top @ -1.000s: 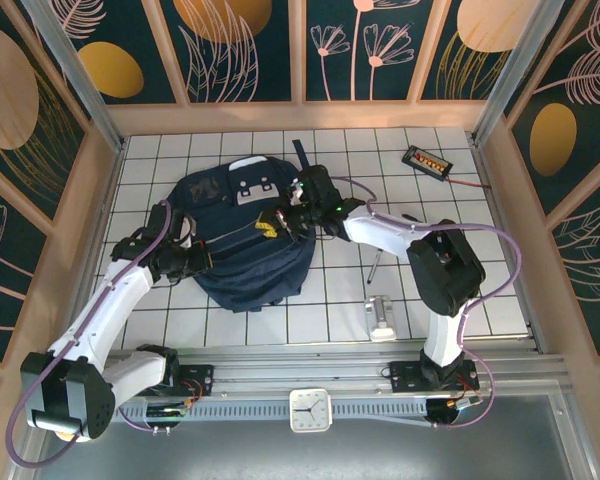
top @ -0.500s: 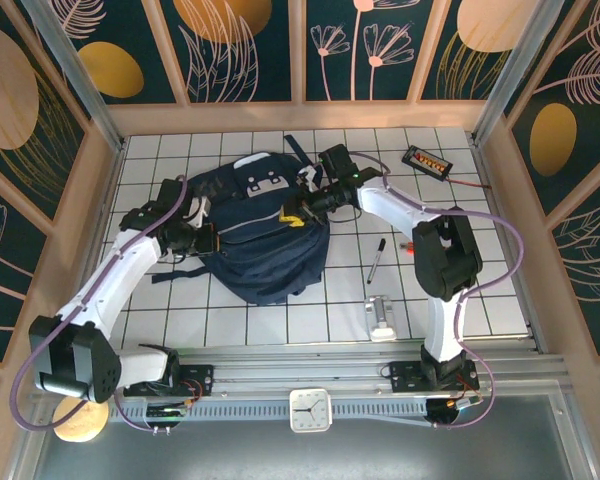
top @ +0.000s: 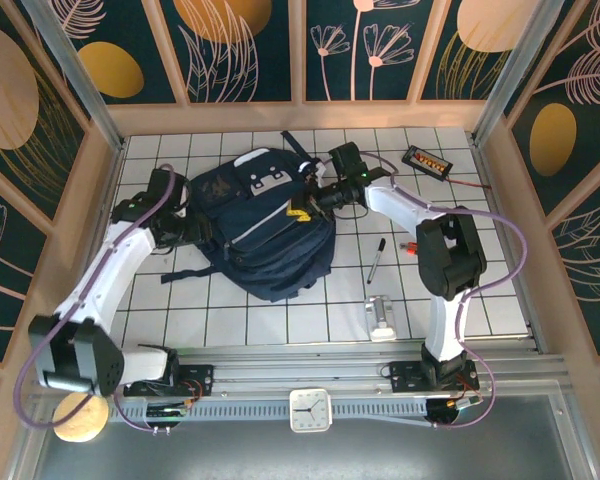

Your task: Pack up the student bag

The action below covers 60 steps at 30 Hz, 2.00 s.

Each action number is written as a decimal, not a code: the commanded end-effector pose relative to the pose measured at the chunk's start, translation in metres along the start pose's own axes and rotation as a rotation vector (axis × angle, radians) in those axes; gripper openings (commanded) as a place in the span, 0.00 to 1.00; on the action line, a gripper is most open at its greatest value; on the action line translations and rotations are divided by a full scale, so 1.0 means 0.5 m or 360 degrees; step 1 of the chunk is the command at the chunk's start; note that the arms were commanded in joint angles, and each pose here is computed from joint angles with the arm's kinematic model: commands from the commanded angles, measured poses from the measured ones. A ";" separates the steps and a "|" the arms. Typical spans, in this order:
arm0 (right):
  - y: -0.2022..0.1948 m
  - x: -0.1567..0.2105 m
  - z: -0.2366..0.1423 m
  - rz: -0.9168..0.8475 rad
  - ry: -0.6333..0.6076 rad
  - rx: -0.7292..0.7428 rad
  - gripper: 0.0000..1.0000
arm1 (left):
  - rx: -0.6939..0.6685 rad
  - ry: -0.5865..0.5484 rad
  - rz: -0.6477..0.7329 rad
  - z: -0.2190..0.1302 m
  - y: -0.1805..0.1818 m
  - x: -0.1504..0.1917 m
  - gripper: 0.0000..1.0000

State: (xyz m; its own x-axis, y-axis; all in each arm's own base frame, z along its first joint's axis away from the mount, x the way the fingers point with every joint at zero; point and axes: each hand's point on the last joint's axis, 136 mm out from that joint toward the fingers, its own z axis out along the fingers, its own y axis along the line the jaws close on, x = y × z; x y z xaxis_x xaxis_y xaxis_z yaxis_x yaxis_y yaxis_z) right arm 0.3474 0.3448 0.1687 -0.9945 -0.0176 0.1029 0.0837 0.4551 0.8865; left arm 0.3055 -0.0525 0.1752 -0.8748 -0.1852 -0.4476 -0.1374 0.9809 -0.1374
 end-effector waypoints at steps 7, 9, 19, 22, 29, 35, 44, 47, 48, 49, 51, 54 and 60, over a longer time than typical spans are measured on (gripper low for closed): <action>0.158 0.002 -0.015 0.0155 -0.0106 -0.0369 0.00 | 0.0301 -0.0348 0.0721 -0.079 -0.248 -0.017 0.99; 0.179 -0.001 -0.020 0.0157 -0.0119 -0.0409 0.00 | 0.0312 -0.0372 0.0776 -0.069 -0.272 -0.019 0.99; 0.250 0.018 -0.020 0.0099 -0.0087 -0.0472 0.00 | 0.0168 -0.0378 0.0943 -0.007 -0.295 -0.042 0.93; 0.255 0.021 -0.018 0.0096 -0.0075 -0.0476 0.00 | 0.0138 -0.0367 0.0953 0.014 -0.304 -0.051 0.79; 0.224 0.023 -0.016 0.0125 -0.0075 -0.0430 0.00 | 0.0019 -0.0324 0.0889 0.056 -0.301 -0.066 0.00; 0.211 0.006 -0.091 -0.0079 -0.0305 -0.0135 0.65 | 0.0008 -0.0323 0.0853 0.055 -0.295 -0.065 0.00; 0.125 0.024 -0.325 -0.0345 -0.0941 0.0531 0.99 | 0.0038 -0.0283 0.0727 0.069 -0.294 -0.054 0.00; 0.047 0.037 -0.405 -0.0224 -0.1102 0.0656 0.99 | 0.0114 -0.0262 0.0729 0.070 -0.308 -0.044 0.00; 0.014 0.043 -0.418 -0.0173 -0.1081 0.0628 0.99 | 0.0143 -0.0246 0.0729 0.072 -0.312 -0.040 0.00; -0.023 0.050 -0.422 -0.0123 -0.1023 0.0577 0.99 | 0.0164 -0.0229 0.0725 0.073 -0.317 -0.035 0.00; -0.106 0.063 -0.442 0.0047 -0.0975 0.0591 0.91 | 0.0199 -0.0216 0.0715 0.075 -0.323 -0.030 0.00; -0.225 0.088 -0.459 0.0182 -0.0894 0.0965 0.83 | 0.0278 -0.0274 0.0677 0.063 -0.334 -0.034 0.00; -0.338 0.093 -0.424 0.0265 -0.0724 0.1211 0.67 | 0.0254 -0.0364 0.0596 0.051 -0.329 -0.055 0.00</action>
State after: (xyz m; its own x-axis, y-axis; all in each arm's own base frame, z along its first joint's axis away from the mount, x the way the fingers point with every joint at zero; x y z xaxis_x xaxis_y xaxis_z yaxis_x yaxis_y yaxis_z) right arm 0.3108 0.0856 0.1349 -0.8914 0.4334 -0.1323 0.3495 0.8434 0.4080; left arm 0.3533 -0.2091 0.1656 -0.7595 0.2316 -0.6079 0.2984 0.9544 -0.0092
